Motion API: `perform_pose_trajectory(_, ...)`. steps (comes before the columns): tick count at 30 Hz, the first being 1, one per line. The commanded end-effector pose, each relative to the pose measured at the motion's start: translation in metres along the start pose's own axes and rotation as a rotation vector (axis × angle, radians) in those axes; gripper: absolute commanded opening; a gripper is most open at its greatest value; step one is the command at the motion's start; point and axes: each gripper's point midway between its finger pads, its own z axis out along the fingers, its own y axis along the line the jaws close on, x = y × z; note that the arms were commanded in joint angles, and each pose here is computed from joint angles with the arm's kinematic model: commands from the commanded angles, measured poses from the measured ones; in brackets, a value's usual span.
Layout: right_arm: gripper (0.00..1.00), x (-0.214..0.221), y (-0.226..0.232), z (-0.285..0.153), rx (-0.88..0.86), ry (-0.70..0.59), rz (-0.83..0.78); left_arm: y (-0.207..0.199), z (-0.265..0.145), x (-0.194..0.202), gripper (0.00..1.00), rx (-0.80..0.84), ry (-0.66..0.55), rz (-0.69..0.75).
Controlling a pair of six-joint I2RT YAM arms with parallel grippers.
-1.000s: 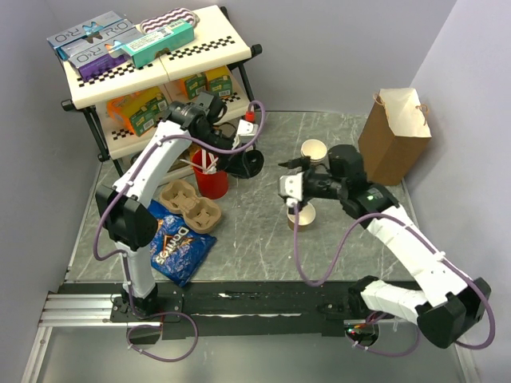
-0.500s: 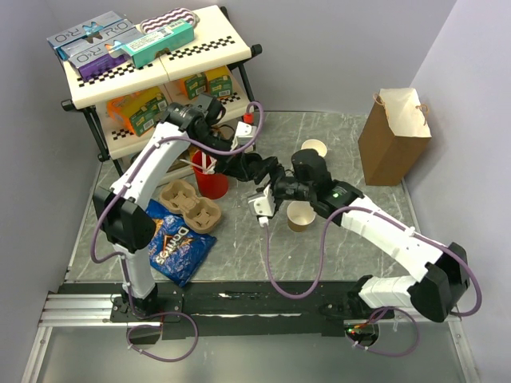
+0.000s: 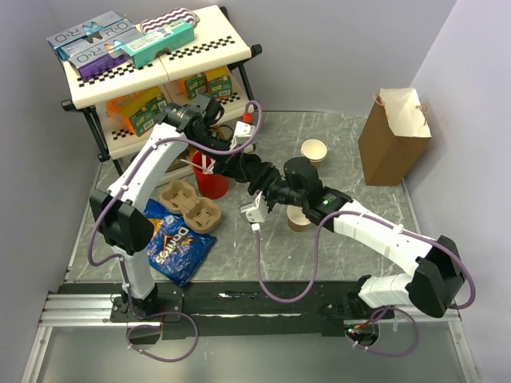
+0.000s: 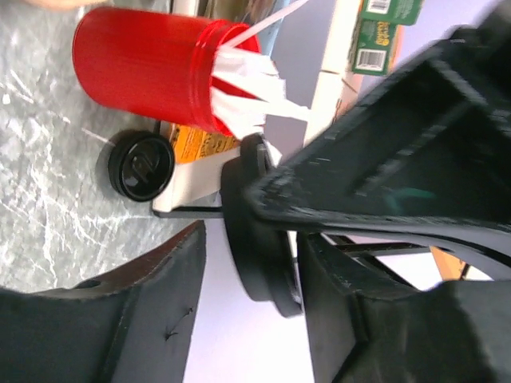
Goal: Pack the takeout coffee
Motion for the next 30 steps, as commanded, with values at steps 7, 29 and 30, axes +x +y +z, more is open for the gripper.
perform_pose_trajectory(7,0.34,0.003,-0.021,0.002,0.081,0.032,-0.064,-0.018,-0.01,-0.014,0.23,0.002,-0.024,0.018)
perform_pose_trajectory(29,0.2,-0.024,0.012,-0.11,-0.074,0.029,1.106,0.009,-0.075,-0.065,0.99,-0.468,-0.469,0.132)
perform_pose_trajectory(30,0.2,-0.019,0.014,-0.116,-0.068,0.043,1.171,0.006,-0.068,-0.07,0.99,-0.447,-0.488,0.112)
